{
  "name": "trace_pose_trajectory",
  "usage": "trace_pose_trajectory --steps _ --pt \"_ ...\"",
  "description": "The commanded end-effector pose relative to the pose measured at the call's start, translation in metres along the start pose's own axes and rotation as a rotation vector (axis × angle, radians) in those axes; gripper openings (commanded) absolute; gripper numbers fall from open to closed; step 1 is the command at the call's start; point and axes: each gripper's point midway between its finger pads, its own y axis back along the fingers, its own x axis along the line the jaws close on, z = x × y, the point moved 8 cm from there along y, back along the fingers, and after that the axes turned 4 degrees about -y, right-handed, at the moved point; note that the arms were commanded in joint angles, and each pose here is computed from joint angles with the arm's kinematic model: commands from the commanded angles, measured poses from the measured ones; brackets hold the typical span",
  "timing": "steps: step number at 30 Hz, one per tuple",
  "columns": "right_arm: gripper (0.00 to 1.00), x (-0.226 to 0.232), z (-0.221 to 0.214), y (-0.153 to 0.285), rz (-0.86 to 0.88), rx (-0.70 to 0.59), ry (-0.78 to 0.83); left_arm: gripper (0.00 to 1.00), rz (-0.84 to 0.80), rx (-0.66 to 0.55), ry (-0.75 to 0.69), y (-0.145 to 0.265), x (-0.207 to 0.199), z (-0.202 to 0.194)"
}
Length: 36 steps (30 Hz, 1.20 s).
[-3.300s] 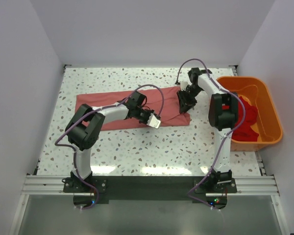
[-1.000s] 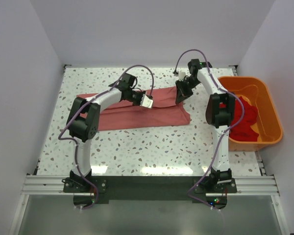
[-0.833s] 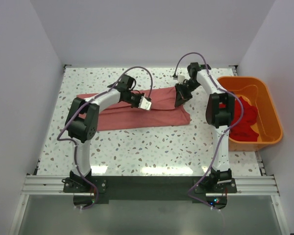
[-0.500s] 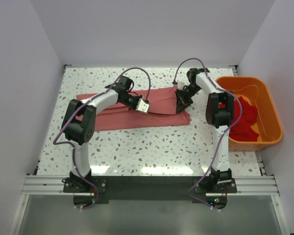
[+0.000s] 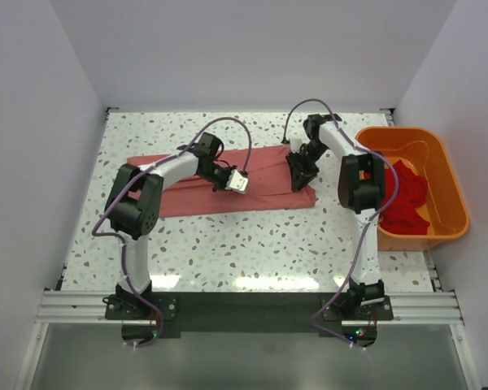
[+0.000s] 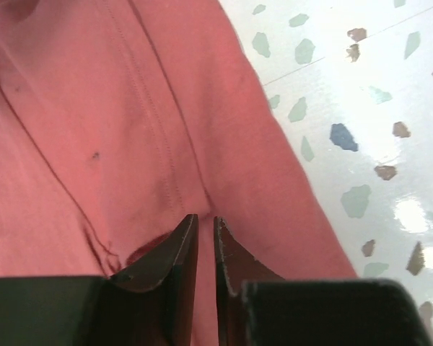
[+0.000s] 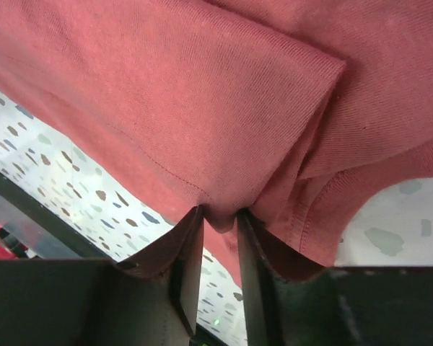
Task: Fold and stack the t-shirts
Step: Fold the tshirt
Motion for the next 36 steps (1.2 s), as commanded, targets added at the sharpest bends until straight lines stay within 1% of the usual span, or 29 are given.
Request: trace_pose_trajectory --steps 1,2,3,5,6,8,9,11,12,13,14,15,16,17,19,21,22,23,24,25,28,32,33,35,36 --pt "0.31 0.014 0.001 0.043 -0.092 -0.087 0.072 0.21 -0.022 -0.026 0.034 0.014 0.0 0.018" --pt "0.31 0.014 0.002 0.048 -0.114 -0.098 0.086 0.23 -0.016 -0.023 0.034 0.021 0.002 0.024" --pt "0.31 0.015 0.003 0.058 -0.151 -0.12 0.103 0.26 -0.029 -0.021 0.066 0.025 -0.001 0.027" --pt "0.3 0.018 0.005 0.068 -0.18 -0.162 0.129 0.28 0.002 -0.016 0.098 0.039 0.0 0.032" --pt "0.3 0.021 0.009 0.074 -0.194 -0.206 0.15 0.29 0.033 -0.01 0.174 0.044 0.002 0.033" --pt "0.28 0.028 0.014 0.075 -0.211 -0.22 0.202 0.3 0.105 0.036 0.286 0.059 0.005 0.032" --pt "0.27 0.031 0.016 0.073 -0.224 -0.216 0.222 0.29 0.145 0.042 0.418 0.063 0.005 0.032" --pt "0.24 0.044 0.017 0.066 -0.233 -0.175 0.281 0.29 0.182 0.061 0.544 0.078 -0.001 0.027" --pt "0.22 0.047 0.017 0.063 -0.233 -0.161 0.296 0.29 0.205 0.065 0.642 0.084 -0.005 0.024" --pt "0.21 0.056 0.014 0.056 -0.23 -0.134 0.327 0.29 0.244 0.082 0.71 0.096 -0.007 0.015" --pt "0.2 0.061 0.012 0.052 -0.227 -0.115 0.354 0.29 0.27 0.112 0.758 0.103 -0.009 0.01" --pt "0.2 0.063 0.01 0.047 -0.228 -0.103 0.37 0.27 0.275 0.134 0.83 0.11 -0.014 0.006" --pt "0.2 0.07 0.004 0.035 -0.225 -0.064 0.394 0.26 0.296 0.155 0.871 0.12 -0.017 -0.002" --pt "0.19 0.072 0.003 0.031 -0.244 -0.052 0.414 0.25 0.304 0.184 0.894 0.126 -0.019 -0.006" --pt "0.19 0.075 -0.001 0.014 -0.26 -0.006 0.433 0.2 0.303 0.226 0.958 0.137 -0.032 -0.017" --pt "0.17 0.067 0.001 0.0 -0.319 0.035 0.427 0.15 0.3 0.246 0.993 0.147 -0.044 -0.021" --pt "0.16 0.066 0.003 -0.005 -0.337 0.041 0.425 0.15 0.321 0.257 1.018 0.157 -0.051 -0.027" --pt "0.15 0.06 0.008 -0.007 -0.393 0.038 0.408 0.15 0.333 0.273 1.028 0.162 -0.056 -0.031" --pt "0.13 0.051 0.011 -0.02 -0.413 0.063 0.392 0.15 0.351 0.293 1.029 0.167 -0.059 -0.034" --pt "0.12 0.047 0.017 -0.021 -0.447 0.053 0.388 0.15 0.366 0.317 1.034 0.173 -0.065 -0.038" --pt "0.11 0.029 0.04 -0.035 -0.558 0.012 0.379 0.14 0.416 0.403 0.997 0.184 -0.076 -0.046" --pt "0.1 0.009 0.087 -0.046 -0.724 -0.095 0.433 0.14 0.447 0.479 0.923 0.186 -0.086 -0.051" --pt "0.1 0.005 0.096 -0.049 -0.748 -0.115 0.446 0.15 0.466 0.496 0.882 0.188 -0.084 -0.054" --pt "0.13 0.003 0.129 -0.04 -0.837 -0.246 0.483 0.15 0.463 0.535 0.853 0.188 -0.088 -0.059" --pt "0.15 0.005 0.138 -0.034 -0.863 -0.299 0.493 0.14 0.466 0.547 0.825 0.188 -0.086 -0.061"
